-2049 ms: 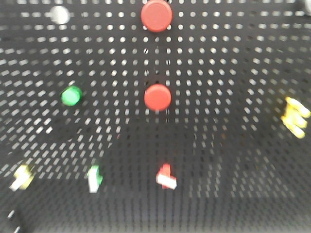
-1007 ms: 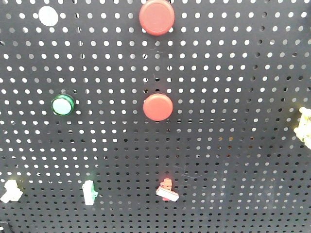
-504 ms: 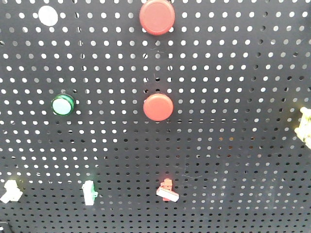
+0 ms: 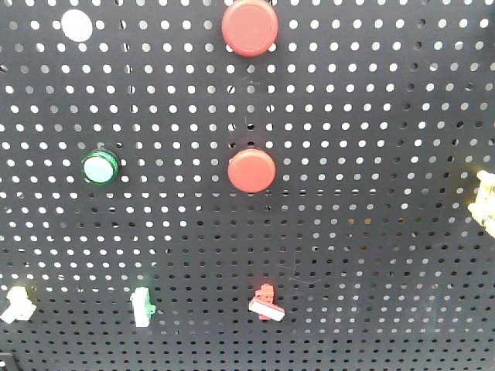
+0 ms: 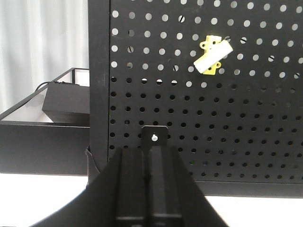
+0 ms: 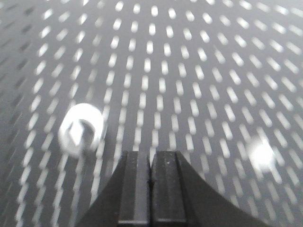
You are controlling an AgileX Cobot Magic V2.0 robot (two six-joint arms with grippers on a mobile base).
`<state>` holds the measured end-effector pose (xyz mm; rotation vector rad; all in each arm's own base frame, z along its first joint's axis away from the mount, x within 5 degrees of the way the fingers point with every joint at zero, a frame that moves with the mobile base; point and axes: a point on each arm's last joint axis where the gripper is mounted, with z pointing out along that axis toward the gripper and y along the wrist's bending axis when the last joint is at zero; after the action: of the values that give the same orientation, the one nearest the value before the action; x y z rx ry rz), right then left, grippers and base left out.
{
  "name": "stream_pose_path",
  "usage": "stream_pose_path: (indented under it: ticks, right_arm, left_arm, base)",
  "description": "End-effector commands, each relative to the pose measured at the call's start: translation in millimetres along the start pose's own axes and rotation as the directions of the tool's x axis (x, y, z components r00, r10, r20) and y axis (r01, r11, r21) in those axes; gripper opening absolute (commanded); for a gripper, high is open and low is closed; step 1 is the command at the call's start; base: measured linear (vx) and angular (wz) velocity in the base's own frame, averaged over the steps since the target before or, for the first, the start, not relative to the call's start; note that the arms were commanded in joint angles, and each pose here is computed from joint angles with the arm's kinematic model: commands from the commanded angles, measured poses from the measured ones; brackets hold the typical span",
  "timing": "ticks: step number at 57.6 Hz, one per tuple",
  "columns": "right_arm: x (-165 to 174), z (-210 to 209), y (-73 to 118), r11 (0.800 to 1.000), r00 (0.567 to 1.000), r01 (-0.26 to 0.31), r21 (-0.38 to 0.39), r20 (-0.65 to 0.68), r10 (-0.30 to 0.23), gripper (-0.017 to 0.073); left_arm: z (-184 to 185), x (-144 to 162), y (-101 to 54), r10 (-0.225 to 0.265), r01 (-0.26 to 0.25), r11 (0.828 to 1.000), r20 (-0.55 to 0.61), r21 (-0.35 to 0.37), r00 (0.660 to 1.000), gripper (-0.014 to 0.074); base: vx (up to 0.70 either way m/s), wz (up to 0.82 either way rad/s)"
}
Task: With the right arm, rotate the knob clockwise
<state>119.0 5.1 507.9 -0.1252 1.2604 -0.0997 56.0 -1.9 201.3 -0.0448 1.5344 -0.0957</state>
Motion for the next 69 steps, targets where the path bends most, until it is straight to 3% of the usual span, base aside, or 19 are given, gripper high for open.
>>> stream_pose_path:
  ticks: [1,11,24,27,31,33,42,55,69]
  right_arm:
    - [-20,9,-3.1,0.999,0.995,0.045,0.017,0.084,-0.046,-0.0009]
    - [-21,23,-3.0,0.98,0.98,0.198,0.001,0.008,-0.198,-0.0008]
    - [-25,36,4.7,0.953,0.958,0.285,-0.098,-0.014,-0.288,-0.0008]
    - [-24,40,12.5,0.934,0.946,0.322,-0.155,0.004,-0.325,-0.0008]
    - [-24,47,22.0,0.879,0.902,0.428,-0.212,0.045,-0.429,-0.0008]
    - [-25,49,25.3,0.866,0.894,0.447,-0.225,0.064,-0.444,-0.0008]
    - [-34,50,25.5,0.879,0.905,0.426,-0.214,0.094,-0.416,-0.0008]
    - [-33,50,25.8,0.876,0.904,0.428,-0.22,0.089,-0.419,0.0]
    - [-29,46,26.1,0.843,0.877,0.475,-0.253,0.054,-0.478,0.0053]
  left_arm:
    - [0,-3,0.7,-0.017,0.018,1.0,0.069,-0.004,0.997,-0.0006]
    - [0,-3,0.7,-0.017,0.018,1.0,0.069,-0.004,0.997,-0.0006]
    - [0,-3,0.7,-0.017,0.018,1.0,0.069,-0.004,0.997,-0.0006]
    - [0,-3,0.7,-0.017,0.018,1.0,0.069,-0.004,0.997,-0.0006]
    - [0,-3,0.7,-0.017,0.018,1.0,0.069,-0.004,0.997,-0.0006]
    - [0,-3,0.7,-0.017,0.018,1.0,0.069,-0.004,0.997,-0.0006]
    - [0,-3,0.7,-0.017,0.018,1.0,0.069,-0.004,0.997,-0.0006]
    - [0,-3,0.7,-0.017,0.018,1.0,0.069,-0.004,0.997,-0.0006]
    - [0,-3,0.7,-0.017,0.018,1.0,0.069,-0.004,0.997,-0.0006]
  base:
    - [0.0,0.0]
    - [0.0,0.0]
    - [0.0,0.0]
    - [0.0,0.0]
    - [0.0,0.0]
    - [0.0,0.0]
    - [0.0,0.0]
    - [0.0,0.0]
    - [0.0,0.0]
